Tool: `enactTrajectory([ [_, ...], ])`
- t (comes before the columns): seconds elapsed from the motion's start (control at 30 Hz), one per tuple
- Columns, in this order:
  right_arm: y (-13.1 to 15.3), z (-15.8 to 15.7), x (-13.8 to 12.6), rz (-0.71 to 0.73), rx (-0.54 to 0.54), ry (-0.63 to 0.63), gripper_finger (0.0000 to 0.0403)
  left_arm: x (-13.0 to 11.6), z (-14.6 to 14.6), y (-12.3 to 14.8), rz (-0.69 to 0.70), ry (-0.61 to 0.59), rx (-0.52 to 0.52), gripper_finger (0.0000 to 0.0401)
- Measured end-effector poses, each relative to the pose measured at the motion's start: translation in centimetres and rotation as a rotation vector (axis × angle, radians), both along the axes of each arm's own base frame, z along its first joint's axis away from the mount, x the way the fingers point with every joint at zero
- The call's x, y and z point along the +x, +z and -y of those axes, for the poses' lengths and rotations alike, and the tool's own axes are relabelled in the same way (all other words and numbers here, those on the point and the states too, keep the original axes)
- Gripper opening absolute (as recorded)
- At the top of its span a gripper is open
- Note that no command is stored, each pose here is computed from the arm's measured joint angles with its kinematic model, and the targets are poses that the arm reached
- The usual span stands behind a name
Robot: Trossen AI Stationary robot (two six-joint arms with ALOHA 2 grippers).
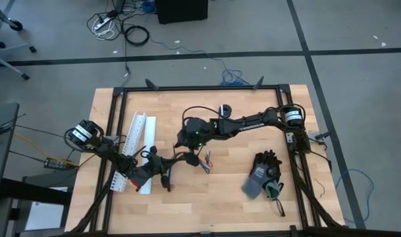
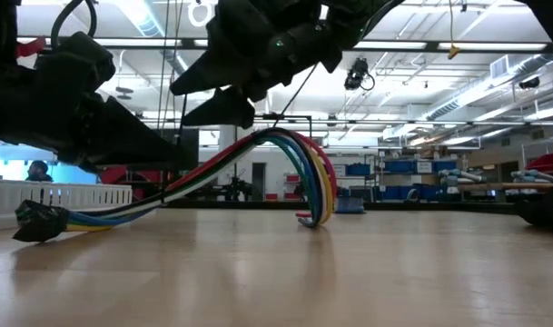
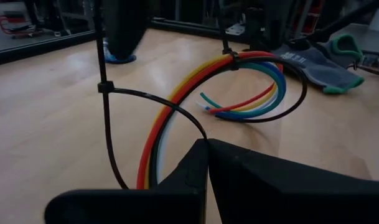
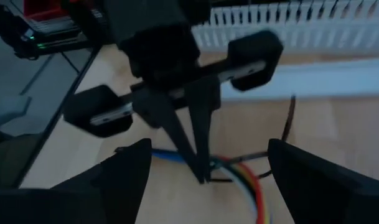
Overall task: Ziptie cables
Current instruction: Wrap the cables together using a ziptie
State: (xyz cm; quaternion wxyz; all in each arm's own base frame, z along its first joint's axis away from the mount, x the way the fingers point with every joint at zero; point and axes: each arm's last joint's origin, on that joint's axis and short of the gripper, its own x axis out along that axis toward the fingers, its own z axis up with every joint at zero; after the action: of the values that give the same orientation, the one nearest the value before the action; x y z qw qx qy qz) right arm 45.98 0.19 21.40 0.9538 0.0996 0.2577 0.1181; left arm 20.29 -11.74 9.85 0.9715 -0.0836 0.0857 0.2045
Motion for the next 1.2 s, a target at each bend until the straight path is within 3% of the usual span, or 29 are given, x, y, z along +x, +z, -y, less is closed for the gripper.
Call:
enactTrajectory([
  [0.53,-0.1,0.43,0.04,0.012,-0.14,-0.077,0.0305,0.01,0.01,0.02,0.002,-0.001,-0.001,0.0],
  [0.8,-0.34,0.39,-0.09,-0.022,-0.108,-0.078,0.0305,0.01,0.02,0.02,0.001,-0.004,-0.001,0.0],
  [1.0,0.16,0.51,0.21,0.042,-0.143,-0.1,0.0304,0.01,0.02,0.02,0.001,-0.004,-0.001,0.0],
  [1.2,0.37,0.55,0.32,0.071,-0.17,-0.104,0.0266,0.01,0.02,0.02,0.001,-0.004,-0.001,0.0],
])
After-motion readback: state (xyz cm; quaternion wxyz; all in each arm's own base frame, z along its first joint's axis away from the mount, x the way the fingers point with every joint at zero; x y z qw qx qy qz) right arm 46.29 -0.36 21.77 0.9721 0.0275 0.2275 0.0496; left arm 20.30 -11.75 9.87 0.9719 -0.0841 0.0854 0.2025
